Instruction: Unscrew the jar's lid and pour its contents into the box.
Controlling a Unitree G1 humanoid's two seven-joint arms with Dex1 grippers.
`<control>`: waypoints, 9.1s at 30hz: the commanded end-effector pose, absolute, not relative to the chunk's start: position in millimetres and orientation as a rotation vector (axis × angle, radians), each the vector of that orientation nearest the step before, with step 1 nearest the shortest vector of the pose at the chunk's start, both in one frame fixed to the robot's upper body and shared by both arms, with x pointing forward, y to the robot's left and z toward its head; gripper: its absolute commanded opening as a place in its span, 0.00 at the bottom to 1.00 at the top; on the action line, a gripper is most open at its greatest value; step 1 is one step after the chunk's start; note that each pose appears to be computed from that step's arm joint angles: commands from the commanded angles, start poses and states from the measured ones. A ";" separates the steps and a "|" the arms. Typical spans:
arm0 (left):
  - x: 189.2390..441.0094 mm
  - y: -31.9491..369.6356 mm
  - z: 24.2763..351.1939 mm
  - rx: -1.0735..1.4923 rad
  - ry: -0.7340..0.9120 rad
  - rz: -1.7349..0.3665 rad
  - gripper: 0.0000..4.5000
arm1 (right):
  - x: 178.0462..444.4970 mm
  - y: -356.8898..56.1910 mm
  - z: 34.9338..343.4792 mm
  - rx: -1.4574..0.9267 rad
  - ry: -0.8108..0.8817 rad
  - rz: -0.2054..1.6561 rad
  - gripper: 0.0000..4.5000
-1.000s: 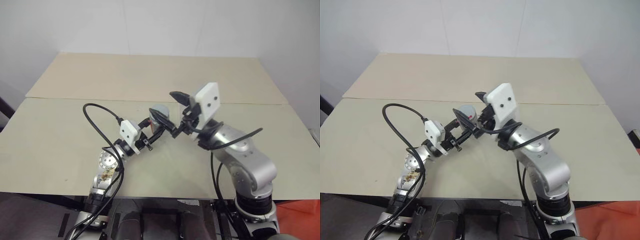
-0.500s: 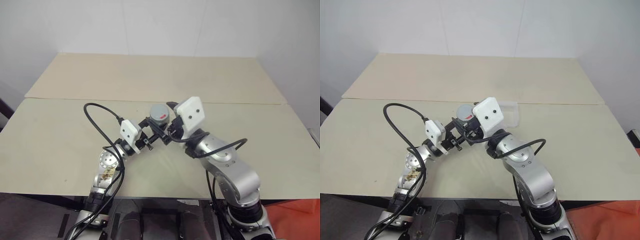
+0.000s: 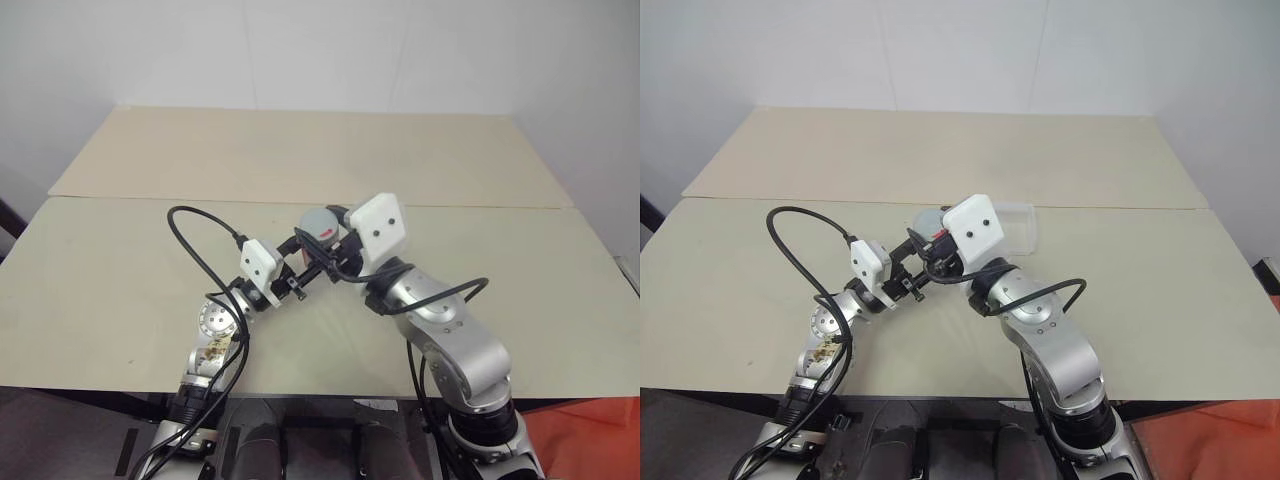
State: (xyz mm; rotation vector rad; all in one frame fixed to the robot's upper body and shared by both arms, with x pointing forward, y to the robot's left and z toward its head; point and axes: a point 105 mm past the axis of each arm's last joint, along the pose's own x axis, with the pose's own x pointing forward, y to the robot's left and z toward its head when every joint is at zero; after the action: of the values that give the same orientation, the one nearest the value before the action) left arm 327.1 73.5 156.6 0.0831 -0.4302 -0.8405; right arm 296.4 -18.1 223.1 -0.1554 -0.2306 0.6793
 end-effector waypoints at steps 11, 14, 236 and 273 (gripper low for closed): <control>313.6 73.2 167.4 0.068 -0.470 -0.934 0.43 | 293.7 -20.6 236.0 -0.198 -0.305 0.877 0.62; 307.4 72.8 168.6 0.062 -0.474 -0.972 0.43 | 288.9 -20.9 234.0 -0.222 -0.290 1.032 0.62; 318.6 91.2 151.0 0.118 -0.451 -0.897 0.43 | 296.1 -22.1 224.2 -0.243 -0.242 0.986 0.99; 321.1 86.8 147.2 0.142 -0.438 -0.905 0.43 | 287.3 -23.4 251.1 -0.095 -0.340 1.014 0.62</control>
State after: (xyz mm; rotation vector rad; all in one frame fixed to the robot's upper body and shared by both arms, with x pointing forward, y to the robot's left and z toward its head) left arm 322.7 90.2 142.6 0.1238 -0.4155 -0.8929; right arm 299.2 -21.4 218.2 -0.1245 -0.1912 1.0041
